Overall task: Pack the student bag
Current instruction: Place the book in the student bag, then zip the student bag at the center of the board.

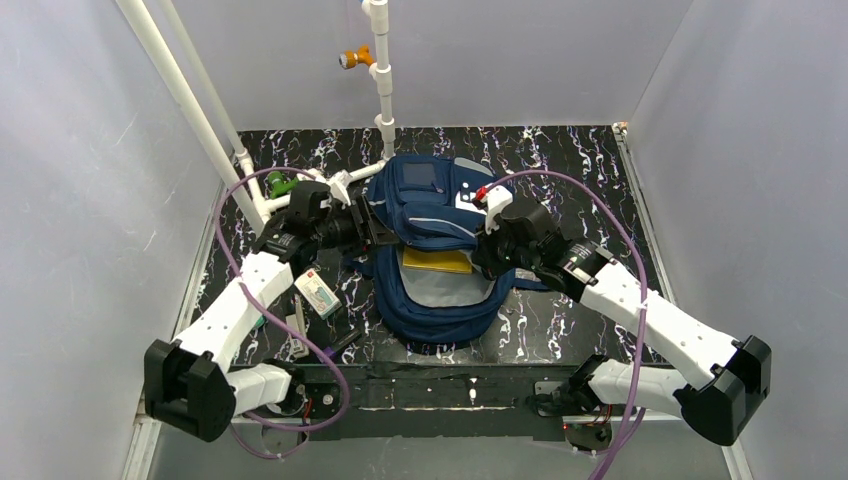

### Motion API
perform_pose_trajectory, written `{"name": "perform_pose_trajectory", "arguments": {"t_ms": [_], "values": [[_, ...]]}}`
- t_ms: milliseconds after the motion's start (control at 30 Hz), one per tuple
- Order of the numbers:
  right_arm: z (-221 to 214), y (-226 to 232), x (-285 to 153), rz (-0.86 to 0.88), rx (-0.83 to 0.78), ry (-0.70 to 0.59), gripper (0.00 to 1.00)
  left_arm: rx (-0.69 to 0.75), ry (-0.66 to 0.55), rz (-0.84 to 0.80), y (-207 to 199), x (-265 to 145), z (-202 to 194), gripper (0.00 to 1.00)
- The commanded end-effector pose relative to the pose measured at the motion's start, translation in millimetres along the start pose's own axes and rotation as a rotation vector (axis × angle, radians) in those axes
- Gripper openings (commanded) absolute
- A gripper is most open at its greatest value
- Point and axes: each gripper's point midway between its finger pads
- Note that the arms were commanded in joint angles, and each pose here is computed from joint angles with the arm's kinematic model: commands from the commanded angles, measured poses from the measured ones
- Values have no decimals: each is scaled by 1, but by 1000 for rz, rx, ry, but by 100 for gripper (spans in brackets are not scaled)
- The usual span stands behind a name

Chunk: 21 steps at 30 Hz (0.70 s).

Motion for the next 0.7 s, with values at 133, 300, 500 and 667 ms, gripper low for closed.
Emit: {"name": "perform_pose_trajectory", "arguments": {"t_ms": [133, 300, 500, 667], "values": [[-1, -19, -17, -87, 64, -35, 8, 249, 77, -133, -6, 11, -6, 35], [1, -19, -16, -86, 50, -34, 8, 507, 50, 50, 26, -1, -11, 42], [0, -19, -14, -80, 37, -30, 8, 911, -227, 19, 19, -8, 14, 64], [1, -16, -15, -67, 32, -29, 7, 1080, -202, -101, 6, 15, 21, 73]]}}
Point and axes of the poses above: each gripper's point midway between its finger pads, its own x axis out along the fingers, its own y axis along the line the jaws close on, z = x × y, and after that the axes turned 13 degrees about x, right-handed
